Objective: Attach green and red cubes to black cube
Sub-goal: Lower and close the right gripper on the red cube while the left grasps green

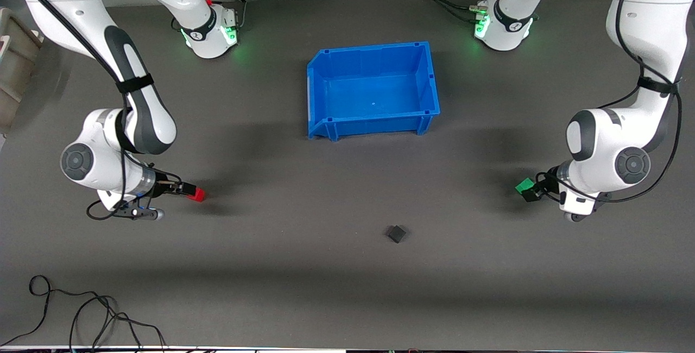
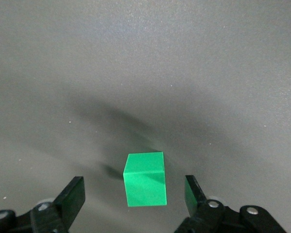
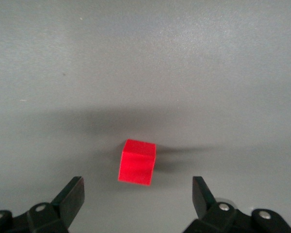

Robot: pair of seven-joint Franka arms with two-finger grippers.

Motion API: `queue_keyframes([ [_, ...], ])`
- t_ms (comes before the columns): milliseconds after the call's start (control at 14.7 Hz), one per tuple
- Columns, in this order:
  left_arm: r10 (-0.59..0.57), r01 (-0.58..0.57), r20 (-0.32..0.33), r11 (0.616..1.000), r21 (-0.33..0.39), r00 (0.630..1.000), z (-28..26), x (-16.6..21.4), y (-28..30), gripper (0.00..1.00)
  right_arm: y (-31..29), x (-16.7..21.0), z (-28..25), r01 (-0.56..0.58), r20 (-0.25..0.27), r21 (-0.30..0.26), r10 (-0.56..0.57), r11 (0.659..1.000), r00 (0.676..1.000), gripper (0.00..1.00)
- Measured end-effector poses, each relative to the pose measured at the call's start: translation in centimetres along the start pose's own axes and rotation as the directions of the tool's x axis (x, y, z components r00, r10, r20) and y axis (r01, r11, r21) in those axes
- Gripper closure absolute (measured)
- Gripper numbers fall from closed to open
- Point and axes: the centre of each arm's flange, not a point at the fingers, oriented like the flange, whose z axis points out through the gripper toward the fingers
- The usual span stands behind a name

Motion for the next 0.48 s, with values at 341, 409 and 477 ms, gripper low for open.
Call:
queue_keyframes([
  [341, 0.001, -0.001, 0.002, 1.000, -0.001, 1.000, 1.5, 0.1, 0.1, 0.25, 0.1, 0.3, 3.0, -0.034, 0.003, -0.007, 0.034, 0.999, 0.999, 0.01],
  [409, 0.002, -0.002, 0.004, 1.000, 0.000, 1.000, 1.7, 0.1, 0.2, 0.30, 0.1, 0.4, 3.6, -0.048, -0.003, -0.008, 0.048, 0.999, 0.999, 0.01],
  [477, 0.003, -0.003, 0.004, 1.000, 0.000, 1.000, 1.8, 0.0, 0.3, 0.40, -0.1, 0.4, 4.1, -0.054, -0.006, -0.009, 0.054, 0.999, 0.999, 0.01],
])
